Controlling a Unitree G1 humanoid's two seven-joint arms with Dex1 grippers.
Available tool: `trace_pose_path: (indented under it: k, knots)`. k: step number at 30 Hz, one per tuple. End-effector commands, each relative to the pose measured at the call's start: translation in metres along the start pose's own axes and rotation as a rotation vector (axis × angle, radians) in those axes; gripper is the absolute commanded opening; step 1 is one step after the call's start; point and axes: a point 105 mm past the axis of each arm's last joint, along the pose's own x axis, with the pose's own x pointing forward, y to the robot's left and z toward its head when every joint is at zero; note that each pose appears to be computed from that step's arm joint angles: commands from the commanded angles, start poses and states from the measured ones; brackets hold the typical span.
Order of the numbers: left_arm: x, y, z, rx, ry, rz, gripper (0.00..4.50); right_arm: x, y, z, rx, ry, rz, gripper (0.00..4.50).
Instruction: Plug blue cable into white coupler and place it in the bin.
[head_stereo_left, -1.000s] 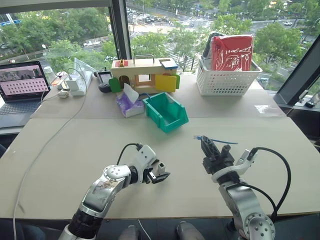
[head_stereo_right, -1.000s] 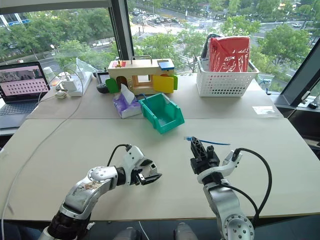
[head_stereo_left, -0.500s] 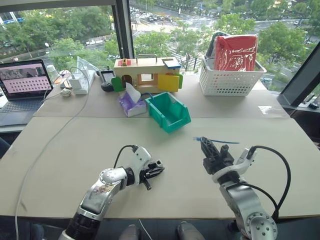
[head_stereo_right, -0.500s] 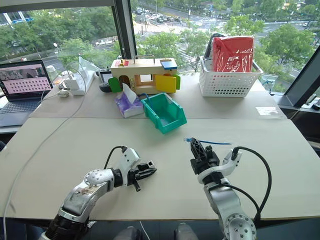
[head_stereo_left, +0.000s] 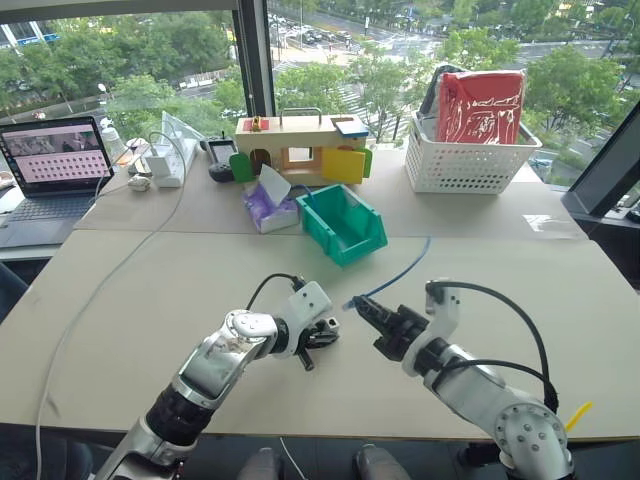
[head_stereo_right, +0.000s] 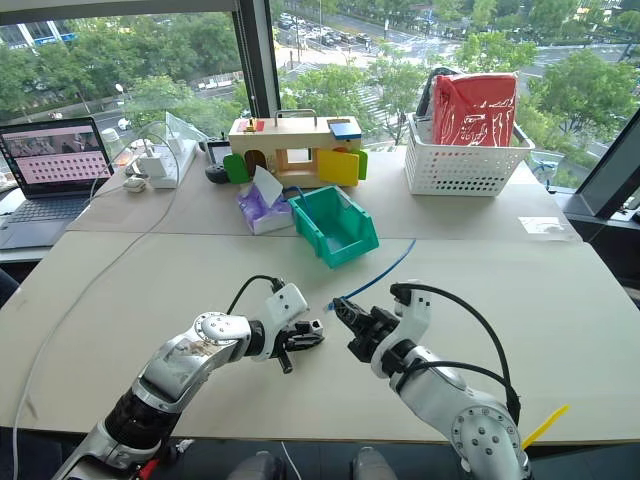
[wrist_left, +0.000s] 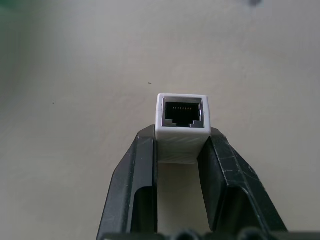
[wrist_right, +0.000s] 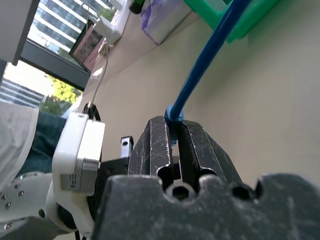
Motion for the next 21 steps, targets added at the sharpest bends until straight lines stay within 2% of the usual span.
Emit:
trace_pose_path:
  k: [1,21]
  knots:
    - [-0.001,-0.010,-0.002,-0.018,0.061,-0.068,0.65,0.000,0.006,-0.004,-0.061,0.041,0.010,0.00]
    - [-0.003,-0.013,0.000,0.003,0.065,-0.075,0.65,0.019,-0.002,-0.012,-0.129,0.089,0.021,0.00]
